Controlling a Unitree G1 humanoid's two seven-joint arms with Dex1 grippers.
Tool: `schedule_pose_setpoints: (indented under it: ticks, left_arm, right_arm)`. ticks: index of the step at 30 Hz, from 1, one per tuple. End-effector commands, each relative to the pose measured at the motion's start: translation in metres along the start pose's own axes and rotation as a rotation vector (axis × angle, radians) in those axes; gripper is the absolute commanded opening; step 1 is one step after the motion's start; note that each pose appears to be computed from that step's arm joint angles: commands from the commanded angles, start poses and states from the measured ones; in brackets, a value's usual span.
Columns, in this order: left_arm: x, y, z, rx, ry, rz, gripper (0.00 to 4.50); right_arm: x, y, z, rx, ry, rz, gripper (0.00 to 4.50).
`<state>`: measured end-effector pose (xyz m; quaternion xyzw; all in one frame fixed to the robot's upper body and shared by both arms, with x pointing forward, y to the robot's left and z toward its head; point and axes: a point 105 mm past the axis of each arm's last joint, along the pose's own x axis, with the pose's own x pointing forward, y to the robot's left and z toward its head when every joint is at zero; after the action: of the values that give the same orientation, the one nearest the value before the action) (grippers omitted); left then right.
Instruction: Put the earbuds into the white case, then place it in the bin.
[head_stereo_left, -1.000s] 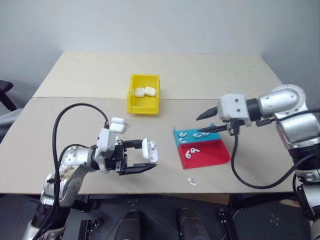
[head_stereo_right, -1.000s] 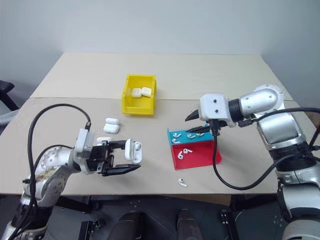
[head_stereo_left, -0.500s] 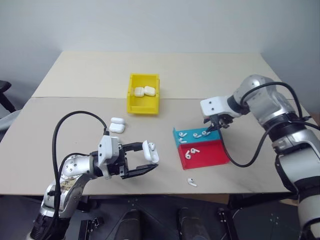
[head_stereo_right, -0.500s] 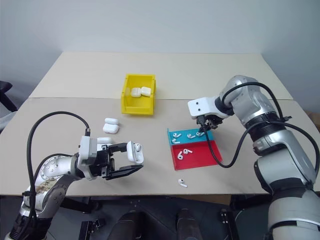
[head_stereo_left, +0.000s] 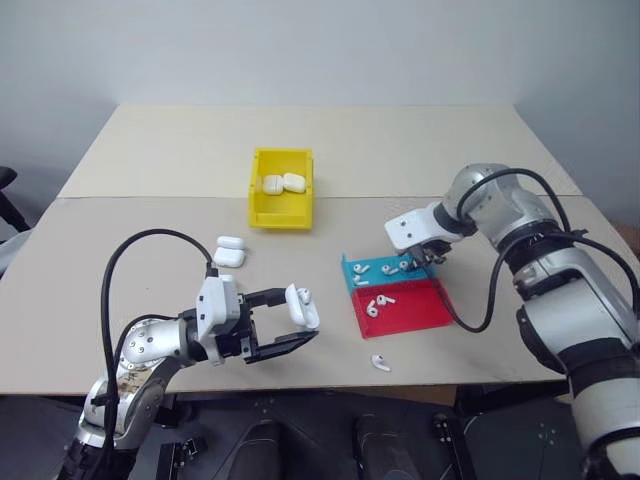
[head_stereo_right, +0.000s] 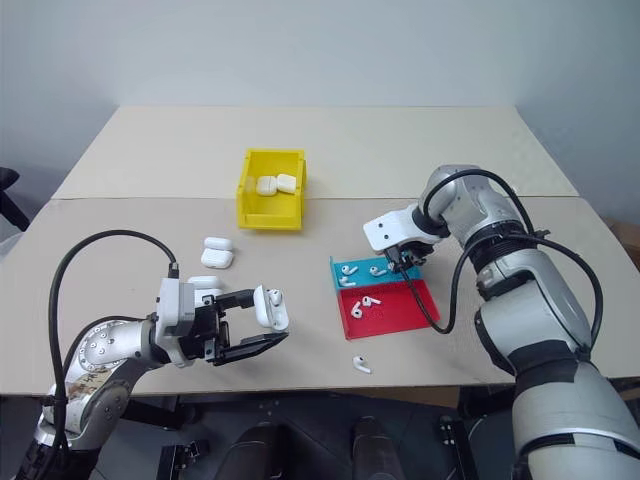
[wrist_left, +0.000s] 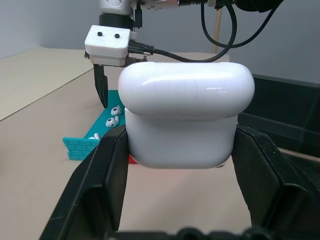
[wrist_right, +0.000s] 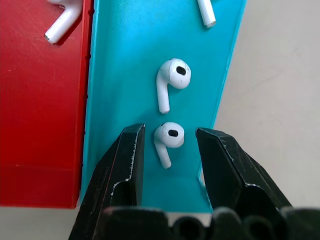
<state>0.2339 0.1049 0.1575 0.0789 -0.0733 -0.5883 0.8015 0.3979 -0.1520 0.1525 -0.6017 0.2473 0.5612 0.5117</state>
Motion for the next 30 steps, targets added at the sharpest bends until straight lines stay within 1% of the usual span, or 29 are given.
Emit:
schedule_pose_setpoints:
  ticks: [1,17,30]
  left_arm:
    - [0.0030,-0.0058,0.0101,0.032,-0.024,-0.017,2.78]
    - [0.0025,-0.0037,0.0088,0.037,-0.009,-0.012,2.78]
    - [0.0021,-0.0064,0.0083,0.039,-0.003,-0.015,2.78]
  right_arm:
    - [-0.0116,-0.0094,0.0002,-0.040,0.031,-0.033,2.05]
    - [-0.0080,-0.0097,0.0051,-0.064,0.004,-0.011,2.05]
    - [-0.0019,-0.0073,-0.0010,-0.075,0.037,-0.016,2.05]
